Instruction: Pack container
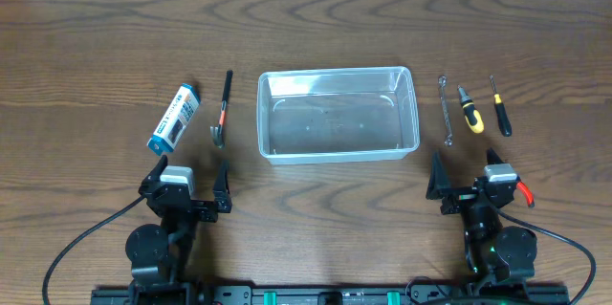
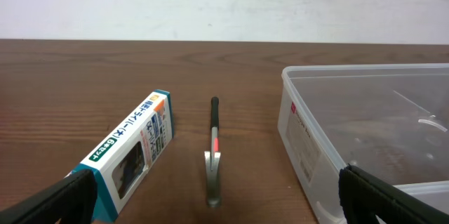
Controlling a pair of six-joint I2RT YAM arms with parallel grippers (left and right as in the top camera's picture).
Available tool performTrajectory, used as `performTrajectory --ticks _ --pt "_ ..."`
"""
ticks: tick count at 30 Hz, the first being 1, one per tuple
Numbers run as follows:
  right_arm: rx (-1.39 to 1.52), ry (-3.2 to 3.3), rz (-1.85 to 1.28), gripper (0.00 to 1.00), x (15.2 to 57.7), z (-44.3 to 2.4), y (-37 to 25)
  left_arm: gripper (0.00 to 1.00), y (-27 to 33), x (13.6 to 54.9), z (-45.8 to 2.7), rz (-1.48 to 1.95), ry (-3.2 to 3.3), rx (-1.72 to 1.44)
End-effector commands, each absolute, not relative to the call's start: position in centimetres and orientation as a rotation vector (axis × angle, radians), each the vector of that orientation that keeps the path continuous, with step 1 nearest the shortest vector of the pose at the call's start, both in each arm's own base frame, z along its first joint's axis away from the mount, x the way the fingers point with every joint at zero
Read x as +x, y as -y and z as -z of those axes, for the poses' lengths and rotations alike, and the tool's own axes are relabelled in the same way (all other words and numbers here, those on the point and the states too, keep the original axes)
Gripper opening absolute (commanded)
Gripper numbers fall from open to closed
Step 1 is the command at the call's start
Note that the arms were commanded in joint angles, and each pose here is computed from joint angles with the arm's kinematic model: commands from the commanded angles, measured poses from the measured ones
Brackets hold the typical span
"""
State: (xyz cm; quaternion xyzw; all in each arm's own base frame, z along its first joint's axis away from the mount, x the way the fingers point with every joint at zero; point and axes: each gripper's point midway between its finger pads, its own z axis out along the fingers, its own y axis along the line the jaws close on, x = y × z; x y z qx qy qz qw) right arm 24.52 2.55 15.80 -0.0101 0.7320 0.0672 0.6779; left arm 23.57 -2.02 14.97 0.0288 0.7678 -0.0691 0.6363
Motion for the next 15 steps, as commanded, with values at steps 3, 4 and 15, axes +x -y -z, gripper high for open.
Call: performTrajectory --ticks 3,4,15 --pt "-0.025 -1.639 -0.139 0.99 24.5 -15.9 -2.4 0.98 2.2 23.5 -14.4 0.159 -1.764 0.089" --pt "-0.025 -1.635 -0.141 0.99 24.5 -16.0 -2.4 0.98 2.2 23.5 -14.4 0.159 -1.764 0.089" --pt "0.200 -1.499 -0.033 0.99 24.4 -23.4 1.6 0.98 2.2 23.5 -14.4 0.159 -1.764 0.089"
